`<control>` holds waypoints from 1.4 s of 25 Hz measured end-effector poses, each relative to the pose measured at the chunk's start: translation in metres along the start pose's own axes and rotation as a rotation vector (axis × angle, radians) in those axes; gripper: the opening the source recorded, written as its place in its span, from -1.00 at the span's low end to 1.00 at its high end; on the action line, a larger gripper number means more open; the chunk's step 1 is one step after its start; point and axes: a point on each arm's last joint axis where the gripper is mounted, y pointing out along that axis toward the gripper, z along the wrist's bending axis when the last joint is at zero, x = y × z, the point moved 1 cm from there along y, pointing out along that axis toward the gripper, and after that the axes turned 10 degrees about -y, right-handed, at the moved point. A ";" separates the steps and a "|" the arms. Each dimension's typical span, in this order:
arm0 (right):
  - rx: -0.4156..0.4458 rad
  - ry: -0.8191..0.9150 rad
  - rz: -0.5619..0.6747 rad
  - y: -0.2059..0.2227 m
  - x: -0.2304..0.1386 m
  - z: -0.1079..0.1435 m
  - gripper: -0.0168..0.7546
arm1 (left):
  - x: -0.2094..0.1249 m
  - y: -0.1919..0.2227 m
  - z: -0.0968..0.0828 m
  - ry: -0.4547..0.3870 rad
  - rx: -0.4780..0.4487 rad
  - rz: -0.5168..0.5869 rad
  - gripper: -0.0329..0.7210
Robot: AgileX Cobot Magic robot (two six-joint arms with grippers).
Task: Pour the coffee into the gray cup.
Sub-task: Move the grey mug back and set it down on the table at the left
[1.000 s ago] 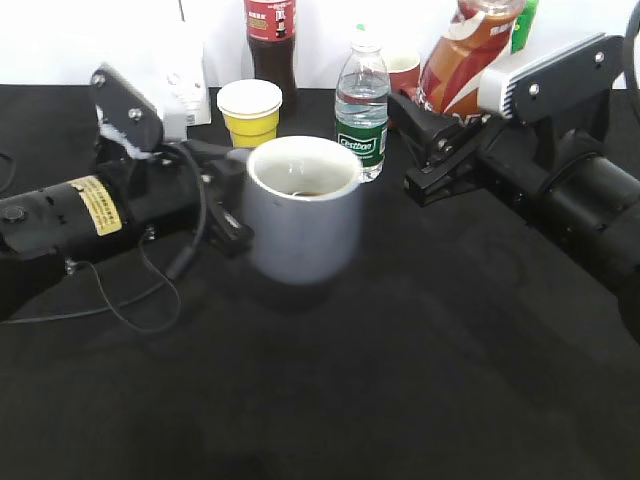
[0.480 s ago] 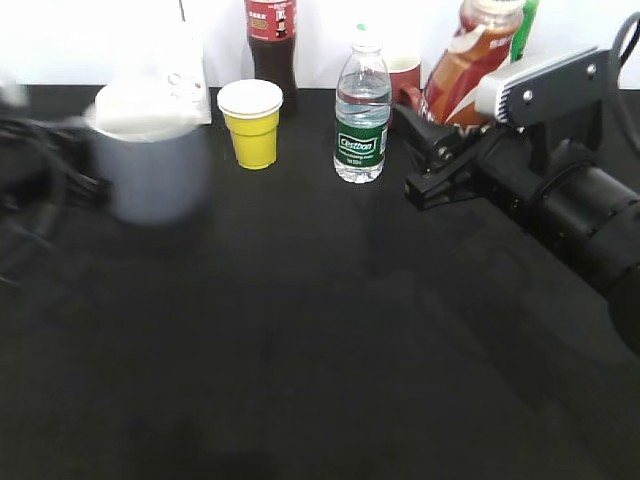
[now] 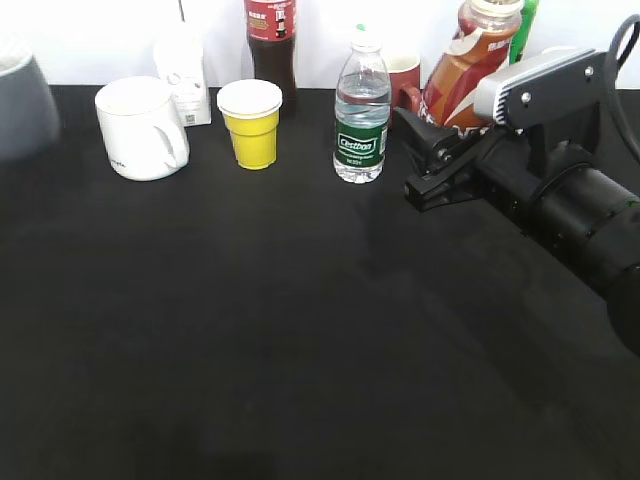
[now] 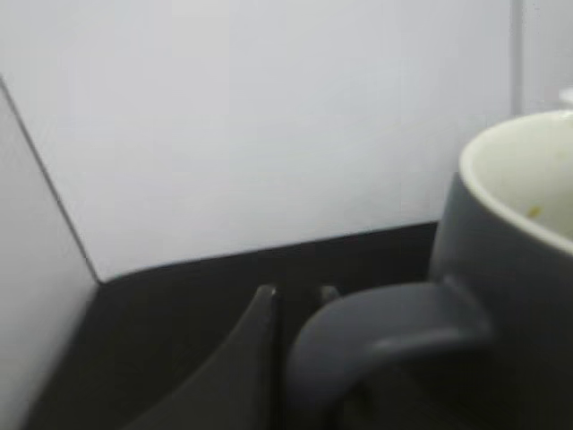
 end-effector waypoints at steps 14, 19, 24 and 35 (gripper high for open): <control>-0.026 0.020 0.049 0.000 -0.005 -0.003 0.41 | -0.059 0.146 0.011 -0.014 0.032 -0.014 -0.74; -0.027 0.019 0.049 0.000 -0.005 -0.003 0.41 | -0.067 0.178 -0.005 -0.005 -0.004 -0.009 -0.74; -0.027 0.018 0.050 0.000 -0.005 -0.003 0.41 | -0.074 0.188 -0.011 -0.017 -0.011 0.007 -0.74; -0.028 0.007 0.051 0.000 -0.005 -0.003 0.41 | -0.071 0.152 -0.015 -0.089 -0.005 0.035 -0.09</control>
